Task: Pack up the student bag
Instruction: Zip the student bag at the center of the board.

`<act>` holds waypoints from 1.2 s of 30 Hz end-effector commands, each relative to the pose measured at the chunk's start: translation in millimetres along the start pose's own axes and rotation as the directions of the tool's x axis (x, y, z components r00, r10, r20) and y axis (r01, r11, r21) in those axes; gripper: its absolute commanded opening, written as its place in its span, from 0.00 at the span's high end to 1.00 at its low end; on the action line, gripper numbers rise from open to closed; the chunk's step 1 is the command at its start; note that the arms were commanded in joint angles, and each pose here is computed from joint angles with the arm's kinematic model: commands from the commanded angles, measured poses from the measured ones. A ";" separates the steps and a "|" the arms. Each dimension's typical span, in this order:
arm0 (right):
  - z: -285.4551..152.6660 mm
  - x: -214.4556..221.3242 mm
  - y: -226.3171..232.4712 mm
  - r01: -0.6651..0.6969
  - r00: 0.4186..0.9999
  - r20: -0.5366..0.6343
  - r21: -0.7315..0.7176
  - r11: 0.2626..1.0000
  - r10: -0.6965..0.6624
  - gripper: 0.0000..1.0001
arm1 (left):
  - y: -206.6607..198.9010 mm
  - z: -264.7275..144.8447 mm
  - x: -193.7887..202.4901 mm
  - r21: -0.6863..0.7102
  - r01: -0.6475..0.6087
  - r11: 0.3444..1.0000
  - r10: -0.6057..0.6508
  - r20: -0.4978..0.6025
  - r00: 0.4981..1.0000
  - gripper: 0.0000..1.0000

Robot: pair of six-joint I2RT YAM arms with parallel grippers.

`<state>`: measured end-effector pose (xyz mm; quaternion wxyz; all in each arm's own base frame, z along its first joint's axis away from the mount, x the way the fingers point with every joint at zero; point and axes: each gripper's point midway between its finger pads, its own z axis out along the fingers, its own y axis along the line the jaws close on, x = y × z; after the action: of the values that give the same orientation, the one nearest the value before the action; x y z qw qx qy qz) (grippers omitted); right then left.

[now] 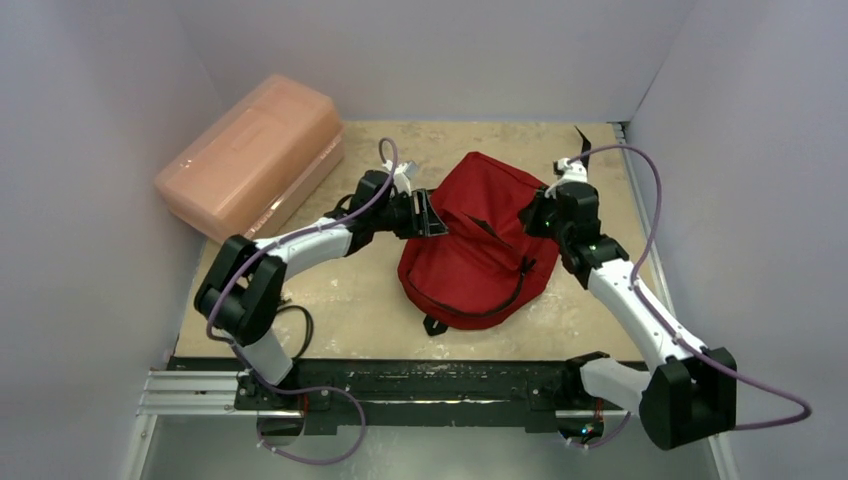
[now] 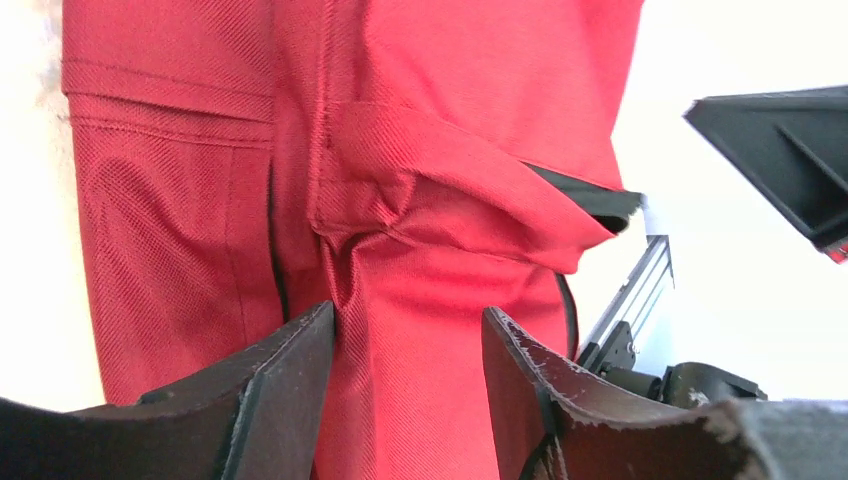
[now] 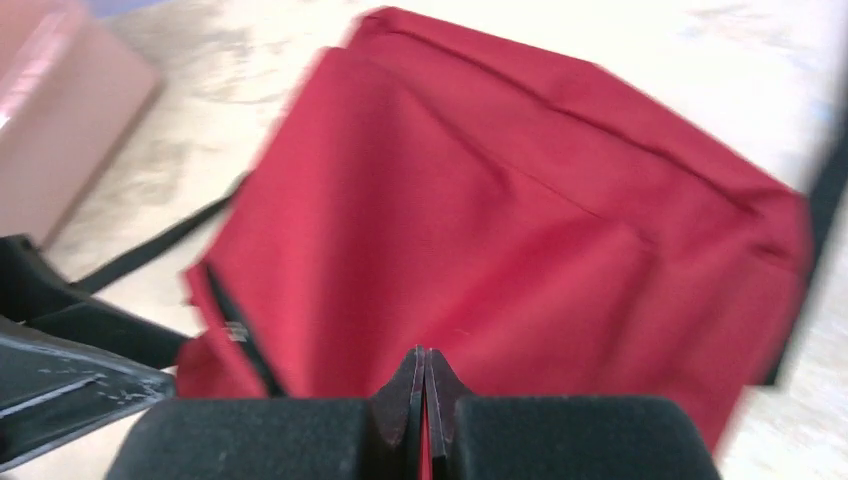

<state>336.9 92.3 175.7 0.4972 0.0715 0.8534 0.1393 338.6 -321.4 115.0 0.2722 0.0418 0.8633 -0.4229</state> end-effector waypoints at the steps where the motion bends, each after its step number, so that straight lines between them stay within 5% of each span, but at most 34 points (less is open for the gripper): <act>1: -4.8 -21.0 73.9 0.014 0.999 -0.030 -0.342 0.940 -0.026 0.95 | -37.7 -36.6 -32.3 0.046 -0.146 0.988 0.142 0.083 0.986 0.44; 2: -7.8 -19.4 83.0 -0.038 0.998 -0.057 -0.377 0.925 0.018 0.57 | -39.1 -39.4 -37.3 0.030 -0.160 0.987 0.156 0.089 0.984 0.43; 3: -10.3 -16.8 91.6 -0.062 0.996 -0.079 -0.409 0.911 0.032 0.48 | -38.2 -40.3 -40.8 0.006 -0.165 0.986 0.164 0.085 0.983 0.42; 8: -13.2 4.3 121.5 -0.116 0.980 -0.197 -0.474 0.873 0.024 0.42 | -35.8 -25.9 -60.3 -0.016 -0.192 0.981 0.192 0.058 0.980 0.41; 15: 5.5 18.8 109.9 -0.102 0.979 -0.204 -0.378 0.920 0.025 0.53 | -34.2 9.3 -60.6 0.061 -0.172 0.983 0.173 -0.011 0.985 0.40; 24: 23.5 20.9 104.2 -0.122 0.982 -0.181 -0.339 0.933 0.063 0.54 | -34.3 13.9 -50.2 0.101 -0.150 0.984 0.155 -0.042 0.987 0.51; 36: 42.6 16.2 109.4 -0.141 0.982 -0.170 -0.337 0.931 0.087 0.75 | -35.6 16.5 -42.0 0.140 -0.121 0.983 0.130 -0.059 0.990 0.58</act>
<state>345.0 202.9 145.5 0.3785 0.0152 0.8728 0.3079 374.6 -343.3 138.4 0.2607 0.1169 0.8551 -0.4327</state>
